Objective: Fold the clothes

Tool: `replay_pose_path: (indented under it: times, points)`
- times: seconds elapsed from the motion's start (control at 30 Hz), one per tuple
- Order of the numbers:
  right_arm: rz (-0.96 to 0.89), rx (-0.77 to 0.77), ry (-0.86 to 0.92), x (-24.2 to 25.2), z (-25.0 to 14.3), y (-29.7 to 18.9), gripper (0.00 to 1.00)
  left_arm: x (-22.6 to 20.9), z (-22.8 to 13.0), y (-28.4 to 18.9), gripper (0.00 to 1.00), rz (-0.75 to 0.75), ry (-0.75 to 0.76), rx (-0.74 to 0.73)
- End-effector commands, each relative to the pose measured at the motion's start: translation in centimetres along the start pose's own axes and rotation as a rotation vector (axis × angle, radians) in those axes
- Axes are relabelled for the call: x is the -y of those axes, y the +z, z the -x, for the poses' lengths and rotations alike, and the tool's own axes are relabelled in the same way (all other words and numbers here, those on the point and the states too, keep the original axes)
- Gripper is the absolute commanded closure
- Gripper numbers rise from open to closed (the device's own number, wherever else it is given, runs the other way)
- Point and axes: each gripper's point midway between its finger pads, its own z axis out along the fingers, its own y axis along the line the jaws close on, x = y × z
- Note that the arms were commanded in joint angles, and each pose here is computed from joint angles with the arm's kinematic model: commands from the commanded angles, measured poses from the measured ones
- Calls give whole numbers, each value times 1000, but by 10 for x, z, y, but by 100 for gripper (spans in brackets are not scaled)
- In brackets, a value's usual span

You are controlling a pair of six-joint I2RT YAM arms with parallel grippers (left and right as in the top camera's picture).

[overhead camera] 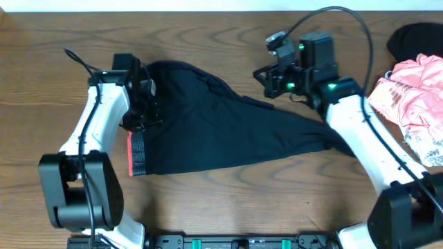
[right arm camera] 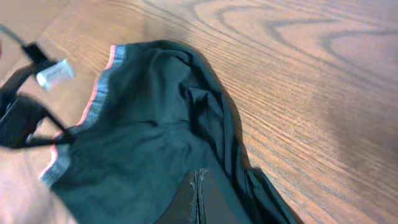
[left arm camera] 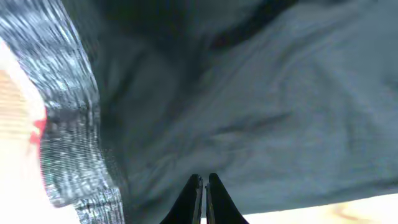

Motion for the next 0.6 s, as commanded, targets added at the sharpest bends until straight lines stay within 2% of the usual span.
replay_pose_path:
  times: [0.0,0.2,0.57]
  points:
    - [-93,-55,121,23,-22,33,99,-10,-18,23,94,30,-27,-92]
    - [-99,-125,204,39,-53,73,99,-18,-43,41,94,46,-47,-190]
    - [-103,-203,242,44,-77,79,99,-24,-51,41,94,77,-49,-215]
